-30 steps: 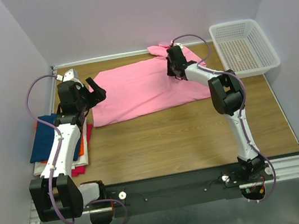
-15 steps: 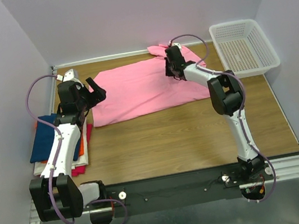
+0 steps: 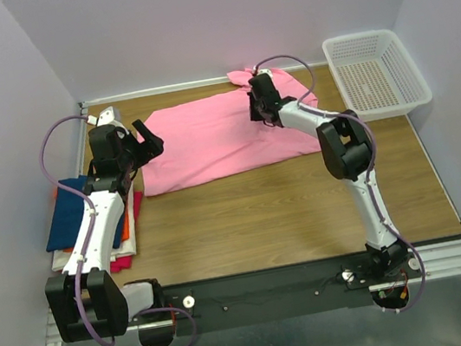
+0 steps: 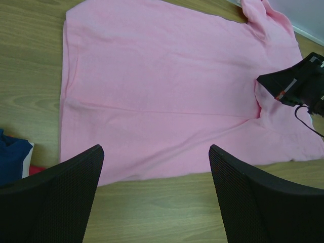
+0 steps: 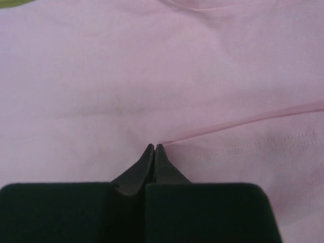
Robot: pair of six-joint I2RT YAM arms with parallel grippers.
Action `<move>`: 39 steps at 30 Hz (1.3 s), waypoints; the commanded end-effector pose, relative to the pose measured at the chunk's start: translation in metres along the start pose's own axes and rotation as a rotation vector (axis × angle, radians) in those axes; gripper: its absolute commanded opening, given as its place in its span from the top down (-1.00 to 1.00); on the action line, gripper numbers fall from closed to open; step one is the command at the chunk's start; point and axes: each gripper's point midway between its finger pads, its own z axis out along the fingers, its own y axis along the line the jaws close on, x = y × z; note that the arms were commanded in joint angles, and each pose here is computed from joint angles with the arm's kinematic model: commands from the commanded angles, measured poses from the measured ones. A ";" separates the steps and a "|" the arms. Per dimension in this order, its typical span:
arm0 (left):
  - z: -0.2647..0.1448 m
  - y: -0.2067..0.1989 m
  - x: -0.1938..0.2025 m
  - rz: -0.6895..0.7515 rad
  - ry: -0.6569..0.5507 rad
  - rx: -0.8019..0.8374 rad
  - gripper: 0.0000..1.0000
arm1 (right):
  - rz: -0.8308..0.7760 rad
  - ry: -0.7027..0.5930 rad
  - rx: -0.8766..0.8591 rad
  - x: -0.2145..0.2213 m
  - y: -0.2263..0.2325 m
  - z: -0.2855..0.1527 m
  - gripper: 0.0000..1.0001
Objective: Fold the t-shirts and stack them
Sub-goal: Fold the tshirt
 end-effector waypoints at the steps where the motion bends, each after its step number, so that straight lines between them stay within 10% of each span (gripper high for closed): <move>1: 0.002 -0.001 0.009 0.008 0.023 0.013 -0.83 | -0.046 0.017 -0.038 0.017 0.013 0.002 0.99; 21: 0.006 0.006 0.013 -0.008 0.034 -0.016 -0.83 | -0.065 -0.010 -0.063 0.013 0.015 -0.005 0.83; 32: 0.018 0.038 0.043 -0.213 0.048 -0.178 -0.85 | -0.040 -0.083 -0.108 -0.029 0.024 -0.029 -0.30; 39: 0.031 0.055 0.053 -0.372 -0.002 -0.300 -0.85 | 0.132 -0.080 -0.029 -0.033 -0.020 -0.077 -0.38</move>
